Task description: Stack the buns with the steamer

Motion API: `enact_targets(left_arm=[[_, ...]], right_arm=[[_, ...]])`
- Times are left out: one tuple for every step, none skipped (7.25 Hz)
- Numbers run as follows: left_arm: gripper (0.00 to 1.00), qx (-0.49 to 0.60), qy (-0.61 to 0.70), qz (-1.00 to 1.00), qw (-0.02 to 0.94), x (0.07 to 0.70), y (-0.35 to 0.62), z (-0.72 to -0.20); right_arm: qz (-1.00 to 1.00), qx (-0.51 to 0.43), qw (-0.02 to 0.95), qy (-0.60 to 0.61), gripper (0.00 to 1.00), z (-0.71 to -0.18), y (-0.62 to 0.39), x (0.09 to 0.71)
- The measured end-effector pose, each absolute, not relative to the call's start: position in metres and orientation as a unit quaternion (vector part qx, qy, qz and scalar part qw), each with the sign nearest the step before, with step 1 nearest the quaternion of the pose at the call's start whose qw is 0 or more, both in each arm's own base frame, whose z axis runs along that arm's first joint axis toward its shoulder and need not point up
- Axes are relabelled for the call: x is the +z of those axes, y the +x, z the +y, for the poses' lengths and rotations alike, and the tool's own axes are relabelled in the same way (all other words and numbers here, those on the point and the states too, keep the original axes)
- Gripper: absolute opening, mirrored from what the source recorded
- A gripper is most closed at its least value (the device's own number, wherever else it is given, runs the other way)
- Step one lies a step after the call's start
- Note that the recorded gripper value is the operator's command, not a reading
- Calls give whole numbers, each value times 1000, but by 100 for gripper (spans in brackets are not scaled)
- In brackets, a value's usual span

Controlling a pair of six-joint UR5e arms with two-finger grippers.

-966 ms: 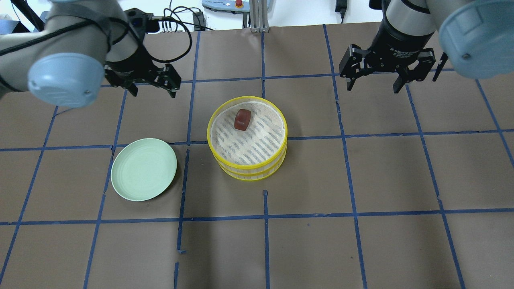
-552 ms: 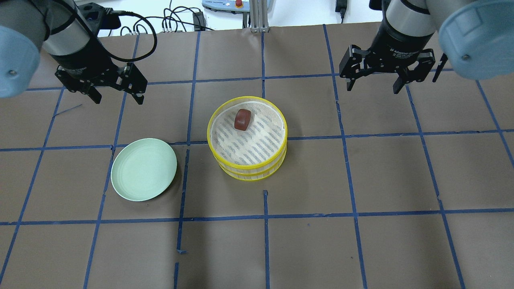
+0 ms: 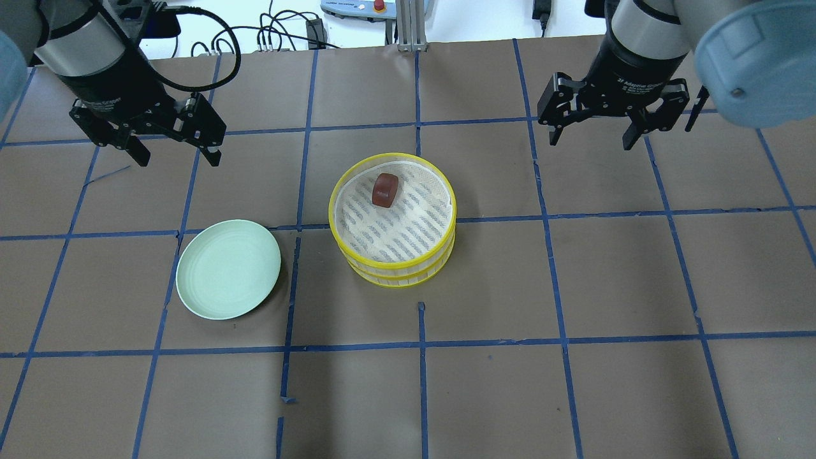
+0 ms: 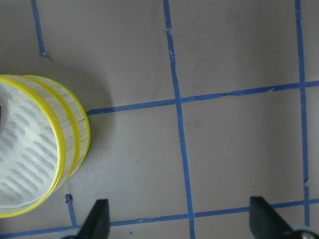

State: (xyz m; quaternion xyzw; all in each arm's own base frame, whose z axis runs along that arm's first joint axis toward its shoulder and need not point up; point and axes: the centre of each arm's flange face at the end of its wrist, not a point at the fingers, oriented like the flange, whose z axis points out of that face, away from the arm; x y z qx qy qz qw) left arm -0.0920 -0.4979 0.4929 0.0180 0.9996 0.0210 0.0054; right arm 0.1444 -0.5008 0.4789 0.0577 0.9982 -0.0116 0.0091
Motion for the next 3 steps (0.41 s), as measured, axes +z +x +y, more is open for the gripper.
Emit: enact_targets(left_arm=[[100,23,14,1000,4,490,-95,-497],[100,25,16,1000,3,489,-101,-496],[100,25,22,999,4,487,-108,-495]], right_arm=[[998,-12,9,57,100,-501,144,479],[998,-12,9,57,100,-501,144,479],[998,-13,9,57,100,-501,144,479]])
